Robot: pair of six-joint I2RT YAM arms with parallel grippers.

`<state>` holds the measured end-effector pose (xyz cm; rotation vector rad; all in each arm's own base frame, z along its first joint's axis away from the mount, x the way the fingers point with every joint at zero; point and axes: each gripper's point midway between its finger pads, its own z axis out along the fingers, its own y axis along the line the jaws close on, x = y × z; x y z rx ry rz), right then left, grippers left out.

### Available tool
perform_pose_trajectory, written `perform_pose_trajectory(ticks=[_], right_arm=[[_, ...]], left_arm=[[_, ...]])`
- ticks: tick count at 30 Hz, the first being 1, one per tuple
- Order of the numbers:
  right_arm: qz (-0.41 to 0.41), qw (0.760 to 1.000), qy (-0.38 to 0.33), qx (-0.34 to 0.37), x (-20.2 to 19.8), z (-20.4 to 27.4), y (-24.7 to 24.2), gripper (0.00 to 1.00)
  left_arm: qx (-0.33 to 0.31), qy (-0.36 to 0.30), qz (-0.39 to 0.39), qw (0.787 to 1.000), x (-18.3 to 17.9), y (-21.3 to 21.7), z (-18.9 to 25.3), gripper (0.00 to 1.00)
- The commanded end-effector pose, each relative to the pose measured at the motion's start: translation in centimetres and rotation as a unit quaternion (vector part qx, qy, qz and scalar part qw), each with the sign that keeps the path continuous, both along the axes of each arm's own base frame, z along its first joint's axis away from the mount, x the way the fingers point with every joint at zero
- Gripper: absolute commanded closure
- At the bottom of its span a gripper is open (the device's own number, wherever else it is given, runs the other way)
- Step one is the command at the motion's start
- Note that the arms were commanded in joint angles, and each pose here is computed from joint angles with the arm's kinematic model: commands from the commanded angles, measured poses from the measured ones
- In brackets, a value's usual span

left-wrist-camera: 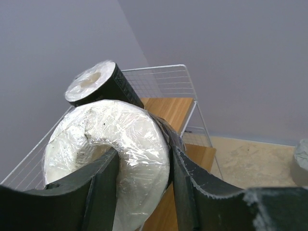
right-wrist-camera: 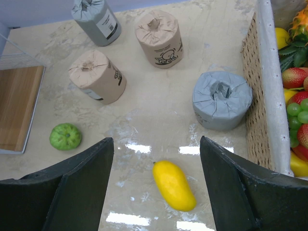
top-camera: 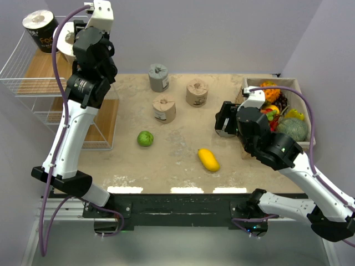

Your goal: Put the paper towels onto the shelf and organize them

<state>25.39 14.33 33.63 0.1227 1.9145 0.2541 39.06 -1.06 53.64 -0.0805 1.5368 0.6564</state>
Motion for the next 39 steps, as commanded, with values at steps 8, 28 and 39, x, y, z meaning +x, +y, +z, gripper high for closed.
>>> perform_pose_trajectory(ticks=[8, 28, 39], right_arm=[[0.007, 1.0, -0.021, 0.015, -0.2, 2.3, -0.1, 0.24], [0.011, 0.999, -0.024, 0.019, -0.5, 3.0, -0.2, 0.23], [0.027, 0.999, -0.019, 0.023, 0.0, 2.8, 1.1, 0.23]], left_arm=[[0.012, -0.044, 0.073, 0.996, -3.1, 4.6, 3.9, 0.51], [0.012, -0.032, 0.146, 0.989, -4.2, 10.0, 2.7, 0.34], [-0.017, -0.037, 0.034, 0.999, -2.5, 7.0, 2.1, 0.39]])
